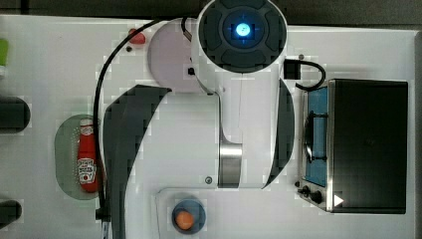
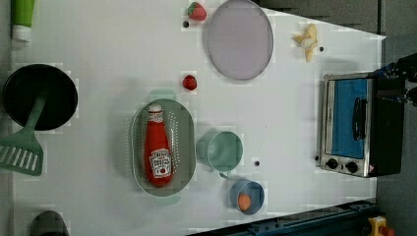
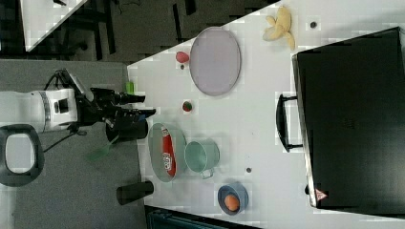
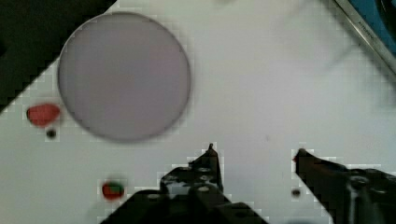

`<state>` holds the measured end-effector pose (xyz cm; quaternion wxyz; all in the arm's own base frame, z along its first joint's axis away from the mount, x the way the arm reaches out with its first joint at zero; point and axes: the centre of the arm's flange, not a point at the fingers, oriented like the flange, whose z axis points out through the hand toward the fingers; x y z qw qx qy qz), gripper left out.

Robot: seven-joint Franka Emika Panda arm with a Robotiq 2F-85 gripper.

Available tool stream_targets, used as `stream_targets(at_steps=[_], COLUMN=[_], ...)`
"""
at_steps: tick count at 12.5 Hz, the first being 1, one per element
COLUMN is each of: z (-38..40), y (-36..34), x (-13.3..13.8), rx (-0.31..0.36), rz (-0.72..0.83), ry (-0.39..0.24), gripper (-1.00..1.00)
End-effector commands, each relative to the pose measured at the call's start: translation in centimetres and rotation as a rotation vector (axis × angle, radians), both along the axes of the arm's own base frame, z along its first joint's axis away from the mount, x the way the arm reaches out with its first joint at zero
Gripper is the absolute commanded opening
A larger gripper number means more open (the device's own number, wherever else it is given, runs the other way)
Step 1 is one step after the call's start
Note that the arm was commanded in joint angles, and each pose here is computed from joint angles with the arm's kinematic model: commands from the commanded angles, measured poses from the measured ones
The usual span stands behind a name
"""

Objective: Pick ketchup from strainer and place it on the table

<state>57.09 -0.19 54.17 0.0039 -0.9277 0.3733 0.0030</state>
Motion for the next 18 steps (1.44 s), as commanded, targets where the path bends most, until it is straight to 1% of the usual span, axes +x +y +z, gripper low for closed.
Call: stream_targets(at_steps=[1,2,3,6,10,15,17,18], z=[2.6,2.3,1.9,0.4,-2.1,-8.6,-12.3,-14.2], y=[1.5,3.4,5.8,13.9,24.3,34.7,36.9,37.4], x=[-5.6,-5.6,-5.5,-6.4,-8.8,-13.8,-15.4,-16.0], rx=[0.023,0.024,0.020,0.006,0.000,0.033,0.061,0.077], rz=[-0.019,0.014,0.059,0.207,0.404,0.624,0.672,0.681], ry=[0.039,0.044,0.049,0.075,0.088,0.118,0.104,0.080], gripper=[0.58,0.81,0.99,1.00,1.00,1.00,1.00,1.00])
